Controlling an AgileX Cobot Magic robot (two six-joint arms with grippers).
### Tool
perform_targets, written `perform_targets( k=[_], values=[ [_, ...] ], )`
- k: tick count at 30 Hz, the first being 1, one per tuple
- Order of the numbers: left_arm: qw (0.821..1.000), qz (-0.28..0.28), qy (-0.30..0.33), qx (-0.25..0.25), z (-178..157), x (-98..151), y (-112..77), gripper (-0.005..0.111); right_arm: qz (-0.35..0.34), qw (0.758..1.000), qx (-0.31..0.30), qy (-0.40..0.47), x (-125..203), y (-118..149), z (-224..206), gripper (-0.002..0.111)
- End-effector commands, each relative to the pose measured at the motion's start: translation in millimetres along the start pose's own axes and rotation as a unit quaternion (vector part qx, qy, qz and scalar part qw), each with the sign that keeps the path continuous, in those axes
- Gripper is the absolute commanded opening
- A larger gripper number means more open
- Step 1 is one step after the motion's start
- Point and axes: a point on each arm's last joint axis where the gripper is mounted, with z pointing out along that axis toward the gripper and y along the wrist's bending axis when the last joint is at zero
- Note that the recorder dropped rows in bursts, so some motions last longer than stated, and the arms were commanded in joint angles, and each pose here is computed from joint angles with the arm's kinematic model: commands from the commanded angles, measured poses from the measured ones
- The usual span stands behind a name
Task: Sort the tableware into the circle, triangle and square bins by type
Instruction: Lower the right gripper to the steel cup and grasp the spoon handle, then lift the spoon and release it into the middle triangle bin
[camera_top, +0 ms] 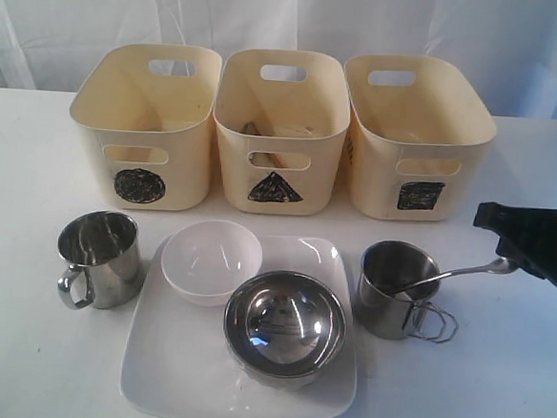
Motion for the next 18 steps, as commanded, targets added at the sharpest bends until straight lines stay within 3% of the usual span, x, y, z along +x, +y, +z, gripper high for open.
perform_targets(
  k=[1, 10, 18],
  values=[
    [1.000, -0.004, -0.002, -0.001, 0.2, 0.7, 0.0, 0.000, -0.009, 1.000, -0.010, -0.017, -12.3, 6.1, -3.8, 0.000],
    [1.000, -0.004, -0.002, -0.001, 0.2, 0.7, 0.0, 0.000, -0.035, 0.999, -0.032, -0.012, -25.2, 16.4, -10.1, 0.000],
    [1.000, -0.004, -0.002, -0.001, 0.2, 0.7, 0.0, 0.000, -0.047, 0.995, -0.053, -0.067, -43.6, 28.1, -37.0, 0.000]
  ],
)
